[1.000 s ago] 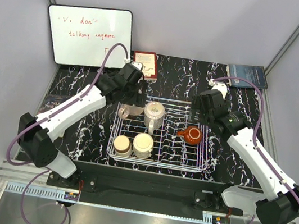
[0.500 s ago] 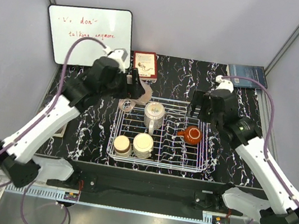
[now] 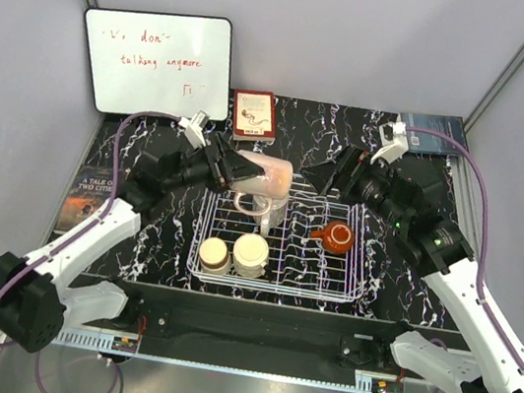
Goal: Unload the cups from the dish rack
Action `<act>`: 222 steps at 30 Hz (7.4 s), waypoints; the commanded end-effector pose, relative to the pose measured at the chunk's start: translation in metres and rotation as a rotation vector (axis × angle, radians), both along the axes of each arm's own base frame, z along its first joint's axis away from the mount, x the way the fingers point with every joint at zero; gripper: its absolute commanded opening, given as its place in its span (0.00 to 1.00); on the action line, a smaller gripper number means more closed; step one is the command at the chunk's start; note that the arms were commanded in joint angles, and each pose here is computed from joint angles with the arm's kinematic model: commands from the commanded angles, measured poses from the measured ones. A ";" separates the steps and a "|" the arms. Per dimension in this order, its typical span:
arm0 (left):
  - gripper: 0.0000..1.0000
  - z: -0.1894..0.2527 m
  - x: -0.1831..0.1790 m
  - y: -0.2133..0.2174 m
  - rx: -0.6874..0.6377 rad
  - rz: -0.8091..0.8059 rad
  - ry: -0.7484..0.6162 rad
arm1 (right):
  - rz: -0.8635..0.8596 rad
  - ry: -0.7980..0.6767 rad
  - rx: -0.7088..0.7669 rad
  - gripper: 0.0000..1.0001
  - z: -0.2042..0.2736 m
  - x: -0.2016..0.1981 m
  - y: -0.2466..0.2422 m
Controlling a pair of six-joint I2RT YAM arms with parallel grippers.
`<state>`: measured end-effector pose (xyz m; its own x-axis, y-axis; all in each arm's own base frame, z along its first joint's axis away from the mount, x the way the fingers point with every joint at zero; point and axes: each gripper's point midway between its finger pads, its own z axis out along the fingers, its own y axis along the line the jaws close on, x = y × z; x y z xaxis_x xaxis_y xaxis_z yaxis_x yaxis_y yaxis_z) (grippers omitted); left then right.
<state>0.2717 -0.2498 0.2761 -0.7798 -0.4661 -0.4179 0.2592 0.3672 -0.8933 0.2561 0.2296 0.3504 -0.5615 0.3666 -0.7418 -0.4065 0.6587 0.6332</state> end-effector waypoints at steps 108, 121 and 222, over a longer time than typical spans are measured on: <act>0.99 -0.094 -0.008 0.132 0.611 0.342 0.298 | -1.005 0.579 -0.495 0.00 -0.109 0.201 -0.290; 0.99 -0.111 -0.009 0.130 0.655 0.311 0.329 | -0.933 0.743 -0.499 0.00 -0.200 0.245 -0.298; 0.98 -0.079 -0.008 -0.060 0.979 0.137 0.134 | -0.487 0.225 -0.390 1.00 -0.074 0.022 -0.144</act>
<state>0.2806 -0.3195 0.1714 -0.8383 0.0461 -0.5433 0.1551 0.9754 -0.1565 0.2833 0.0830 0.2732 -0.5579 0.3622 -0.7467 0.1379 0.9277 0.3469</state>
